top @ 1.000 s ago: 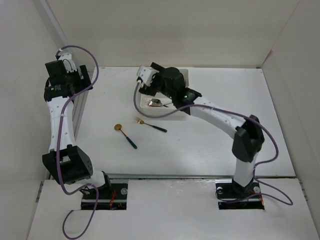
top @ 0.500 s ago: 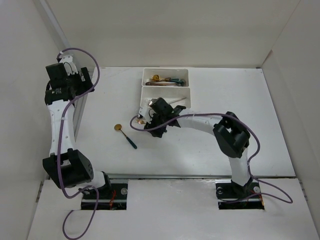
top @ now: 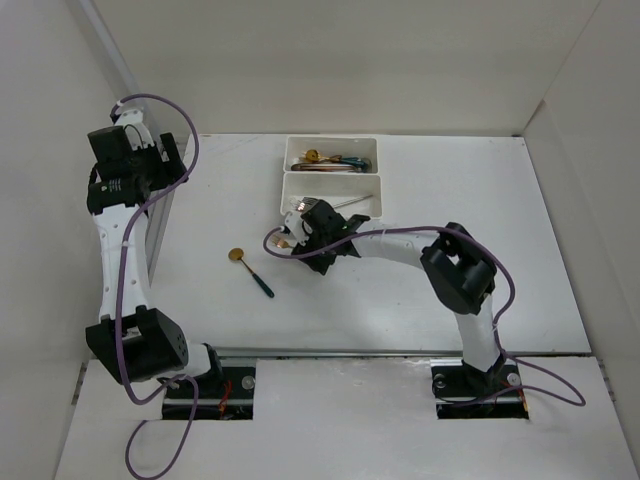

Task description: Sort the eating utensils into containers

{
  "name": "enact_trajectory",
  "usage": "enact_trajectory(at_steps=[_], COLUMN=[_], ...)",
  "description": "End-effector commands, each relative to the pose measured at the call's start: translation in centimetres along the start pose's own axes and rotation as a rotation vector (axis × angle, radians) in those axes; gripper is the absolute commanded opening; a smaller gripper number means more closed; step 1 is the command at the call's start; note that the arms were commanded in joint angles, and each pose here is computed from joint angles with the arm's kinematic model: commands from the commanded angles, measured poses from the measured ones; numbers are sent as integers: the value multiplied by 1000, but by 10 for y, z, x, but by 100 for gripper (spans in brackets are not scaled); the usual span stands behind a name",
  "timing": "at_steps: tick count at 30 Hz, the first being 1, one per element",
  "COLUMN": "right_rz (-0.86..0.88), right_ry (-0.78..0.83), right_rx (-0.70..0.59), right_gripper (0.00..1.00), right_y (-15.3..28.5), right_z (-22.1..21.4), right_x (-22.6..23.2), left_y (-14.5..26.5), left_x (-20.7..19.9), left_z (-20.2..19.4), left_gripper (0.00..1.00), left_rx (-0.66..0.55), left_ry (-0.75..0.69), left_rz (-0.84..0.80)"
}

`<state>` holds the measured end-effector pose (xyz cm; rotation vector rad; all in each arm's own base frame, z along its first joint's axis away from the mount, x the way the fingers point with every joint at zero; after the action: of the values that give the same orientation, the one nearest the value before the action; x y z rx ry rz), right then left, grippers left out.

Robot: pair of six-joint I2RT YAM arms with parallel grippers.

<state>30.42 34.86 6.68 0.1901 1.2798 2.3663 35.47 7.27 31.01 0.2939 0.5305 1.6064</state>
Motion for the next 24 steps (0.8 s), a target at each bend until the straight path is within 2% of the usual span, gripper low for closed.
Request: enact_trajectory(at_steps=[1, 3, 5, 8, 12, 15, 19, 24], right_rz=[-58, -58, -63, -80, -32, 20, 51, 76], right_ry=[-28, -28, -20, -11, 62, 109, 168, 220], right_rx=[-76, -78, -56, 19, 49, 17, 5, -122], right_gripper=[60, 60, 50, 27, 16, 13, 0, 0], right_y=[7, 3, -4, -18, -25, -21, -14, 18], right_z=[23, 26, 27, 8, -11, -9, -5, 24], right_x=[-13, -14, -16, -18, -1, 10, 20, 26], left_y=[7, 7, 3, 3, 5, 5, 5, 5], left_x=[2, 2, 3, 3, 7, 7, 7, 7], left_z=[8, 8, 8, 8, 12, 12, 12, 12], left_gripper=[79, 79, 79, 79, 79, 79, 79, 79], left_rx=[-45, -45, -43, -43, -54, -54, -54, -54], left_ry=[-2, -2, -1, -1, 1, 1, 1, 1], left_rz=[-1, -1, -1, -1, 16, 16, 16, 16])
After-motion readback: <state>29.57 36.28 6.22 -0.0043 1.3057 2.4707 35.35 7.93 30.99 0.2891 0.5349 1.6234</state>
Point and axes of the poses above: each gripper's point midway between its finger pads, its own y axis back along the fingers, its own x axis along the line the jaws close on, z = x × y, the point moved 4 cm from there along y, back along the fingers, and after that the axes turned 1 degree about -y, right-handed, at the moved point
